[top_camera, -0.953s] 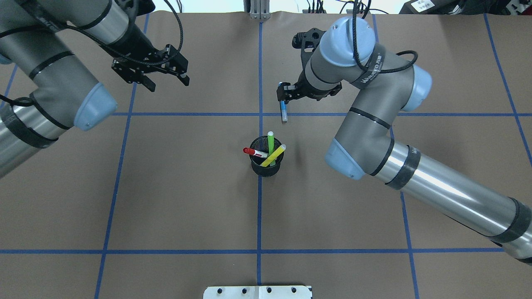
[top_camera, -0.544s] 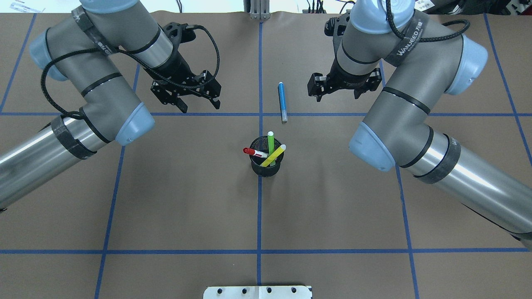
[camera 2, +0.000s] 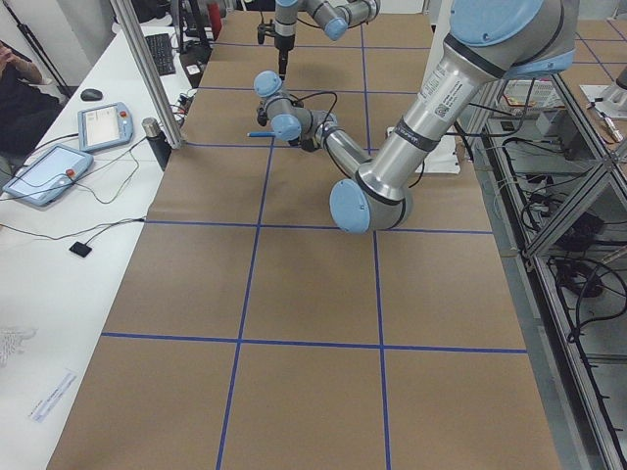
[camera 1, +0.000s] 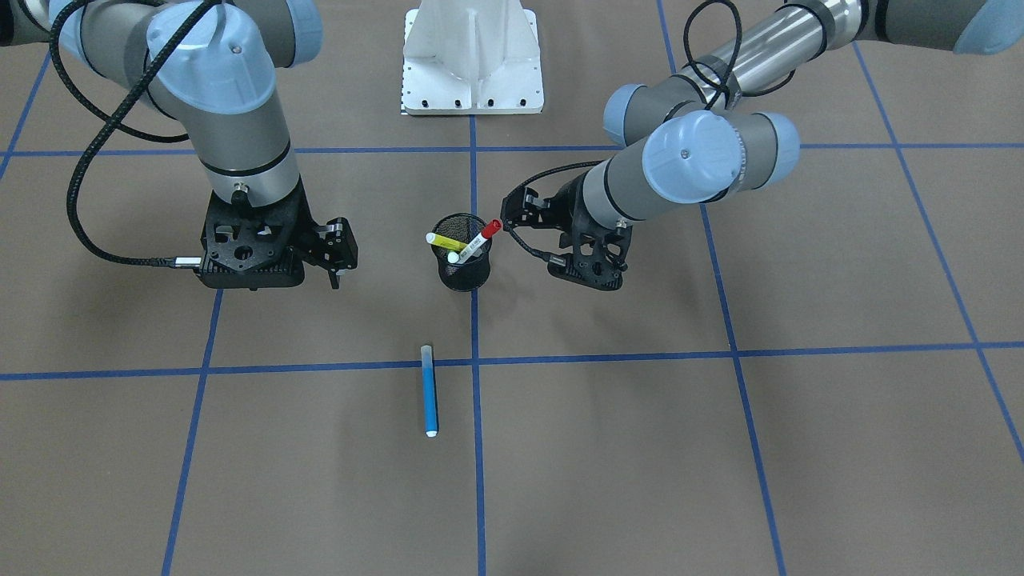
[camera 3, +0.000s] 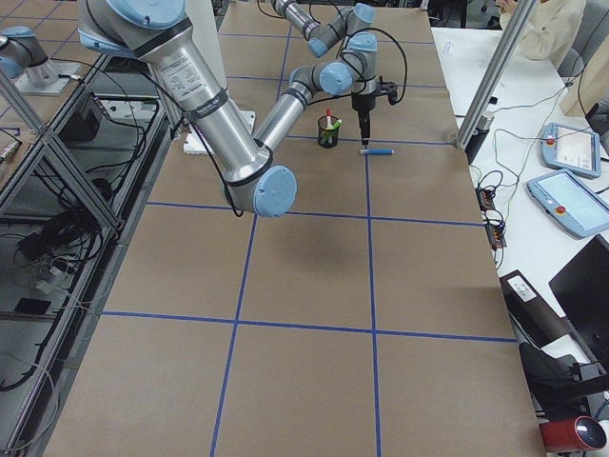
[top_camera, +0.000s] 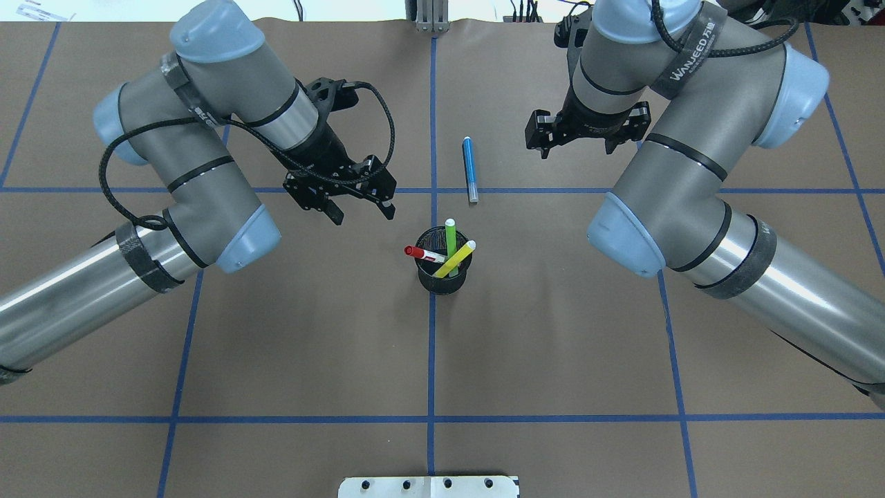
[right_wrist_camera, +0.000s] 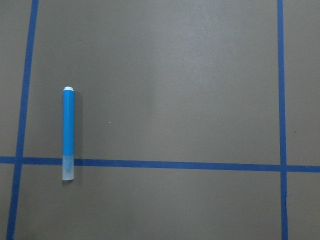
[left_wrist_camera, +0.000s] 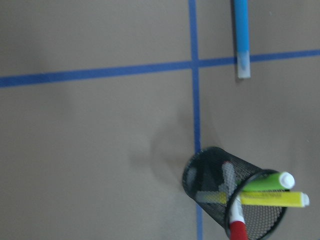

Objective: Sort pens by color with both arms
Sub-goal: 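Lower the left gripper onto the red-capped white marker in the cup and grasp it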

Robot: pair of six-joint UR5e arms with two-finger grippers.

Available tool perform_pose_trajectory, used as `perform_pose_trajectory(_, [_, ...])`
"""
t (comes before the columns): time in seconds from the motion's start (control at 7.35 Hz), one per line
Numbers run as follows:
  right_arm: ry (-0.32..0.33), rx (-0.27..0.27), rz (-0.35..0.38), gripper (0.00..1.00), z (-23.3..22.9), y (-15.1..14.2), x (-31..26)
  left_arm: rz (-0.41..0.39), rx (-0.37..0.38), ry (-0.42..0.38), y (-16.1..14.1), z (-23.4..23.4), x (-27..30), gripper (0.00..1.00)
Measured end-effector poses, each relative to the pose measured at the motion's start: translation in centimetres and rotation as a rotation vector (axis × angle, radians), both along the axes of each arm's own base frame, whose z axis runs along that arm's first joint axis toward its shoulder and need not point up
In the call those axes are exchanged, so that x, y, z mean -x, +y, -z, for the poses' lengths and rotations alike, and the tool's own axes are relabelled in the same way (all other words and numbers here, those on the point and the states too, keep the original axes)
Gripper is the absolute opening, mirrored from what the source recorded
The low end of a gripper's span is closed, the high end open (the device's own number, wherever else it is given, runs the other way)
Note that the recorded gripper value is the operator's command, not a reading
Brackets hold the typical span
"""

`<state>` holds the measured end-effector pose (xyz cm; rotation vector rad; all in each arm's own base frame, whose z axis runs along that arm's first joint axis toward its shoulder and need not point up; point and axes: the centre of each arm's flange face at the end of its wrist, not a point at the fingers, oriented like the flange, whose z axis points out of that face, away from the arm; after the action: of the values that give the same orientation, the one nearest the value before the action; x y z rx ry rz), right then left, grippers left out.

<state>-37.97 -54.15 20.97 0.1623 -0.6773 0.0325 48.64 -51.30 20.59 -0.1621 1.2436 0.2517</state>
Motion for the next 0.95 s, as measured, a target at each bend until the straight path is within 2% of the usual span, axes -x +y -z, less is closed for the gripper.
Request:
perform_pose_trajectory(0.14, [0.008, -0.006, -0.003, 0.97, -0.1, -0.1, 0.0, -0.013, 0.001, 0.006, 0.5, 0.6, -1.5, 0.92])
perform_pose_trajectory(0.41, [0.02, -0.015, 0.002, 0.97, -0.4, -0.3, 0.0, -0.032, 0.005, 0.003, 0.6, 2.1, -4.3, 0.81])
perform_pose_trajectory(0.95, [0.024, -0.021, 0.005, 0.97, -0.4, -0.3, 0.2, -0.038, 0.007, -0.001, 0.5, 2.4, -5.1, 0.53])
